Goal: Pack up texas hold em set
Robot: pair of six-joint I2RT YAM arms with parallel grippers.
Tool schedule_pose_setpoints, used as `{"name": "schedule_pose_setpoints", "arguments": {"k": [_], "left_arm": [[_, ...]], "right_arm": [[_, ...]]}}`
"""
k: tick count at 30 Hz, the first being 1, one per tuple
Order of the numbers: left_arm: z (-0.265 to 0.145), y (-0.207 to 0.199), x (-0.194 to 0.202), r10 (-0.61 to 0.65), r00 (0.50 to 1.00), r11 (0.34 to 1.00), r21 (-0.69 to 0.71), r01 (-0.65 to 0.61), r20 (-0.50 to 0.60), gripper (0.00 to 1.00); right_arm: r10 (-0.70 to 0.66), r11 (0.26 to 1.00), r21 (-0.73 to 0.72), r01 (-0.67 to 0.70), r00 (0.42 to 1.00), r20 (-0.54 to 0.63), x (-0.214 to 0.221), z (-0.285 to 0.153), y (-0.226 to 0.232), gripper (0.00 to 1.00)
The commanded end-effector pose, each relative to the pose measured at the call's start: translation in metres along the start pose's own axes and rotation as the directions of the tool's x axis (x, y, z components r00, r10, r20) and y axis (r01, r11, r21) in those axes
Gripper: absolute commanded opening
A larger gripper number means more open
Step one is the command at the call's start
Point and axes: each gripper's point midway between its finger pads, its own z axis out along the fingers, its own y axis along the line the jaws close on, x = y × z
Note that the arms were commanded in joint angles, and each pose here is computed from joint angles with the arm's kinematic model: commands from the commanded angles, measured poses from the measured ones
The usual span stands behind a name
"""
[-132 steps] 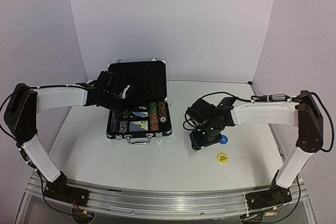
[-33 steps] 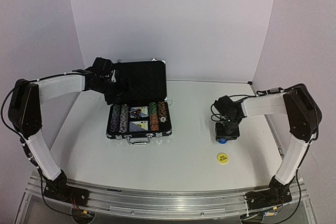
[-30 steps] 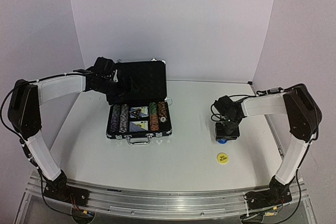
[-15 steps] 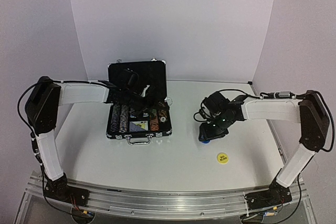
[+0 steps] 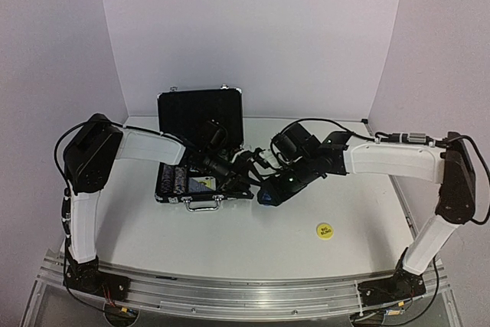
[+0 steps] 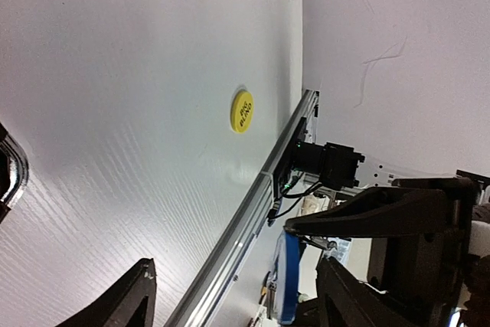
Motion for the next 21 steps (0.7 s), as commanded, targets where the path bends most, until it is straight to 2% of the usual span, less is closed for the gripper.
{"name": "schedule_pose_setpoints", "arguments": {"k": [1, 4, 8, 14, 17, 18, 19, 21], "left_arm": [[-0.001, -0.018, 0.007, 0.035, 0.998, 0.995, 0.099, -0.030, -0.054, 0.64], [0.000, -0.020, 0.011, 0.036, 0.997, 0.994, 0.110, -0.027, -0.074, 0.53], [0.001, -0.016, 0.017, 0.039, 0.994, 0.994, 0.101, -0.029, -0.102, 0.50], [0.003, -0.018, 0.026, 0.057, 0.987, 0.991, 0.132, -0.038, -0.149, 0.34], [0.002, -0.020, 0.026, 0.065, 0.987, 0.990, 0.132, -0.045, -0.150, 0.16], [0.002, -0.020, 0.026, 0.069, 0.987, 0.990, 0.132, -0.050, -0.147, 0.07], [0.002, -0.021, 0.025, 0.071, 0.987, 0.990, 0.131, -0.052, -0.145, 0.02], [0.000, -0.022, 0.024, 0.075, 0.989, 0.991, 0.119, -0.059, -0.130, 0.00]], "right_arm": [[-0.043, 0.999, -0.007, 0.043, 0.999, 0.024, -0.014, -0.001, 0.006, 0.38], [-0.045, 0.999, 0.004, 0.045, 0.999, 0.027, -0.016, 0.000, 0.004, 0.38], [-0.055, 0.998, 0.010, 0.054, 0.998, 0.040, -0.021, -0.002, 0.004, 0.38], [-0.080, 0.997, -0.012, 0.081, 0.996, 0.048, -0.024, -0.002, 0.009, 0.38], [-0.087, 0.996, -0.014, 0.088, 0.995, 0.049, -0.024, -0.001, 0.010, 0.39], [-0.085, 0.996, -0.010, 0.085, 0.995, 0.049, -0.025, -0.001, 0.010, 0.43], [-0.076, 0.997, -0.001, 0.076, 0.996, 0.051, -0.025, -0.002, 0.009, 0.49], [-0.047, 0.999, 0.022, 0.046, 0.997, 0.055, -0.024, -0.003, 0.004, 0.61]]}}
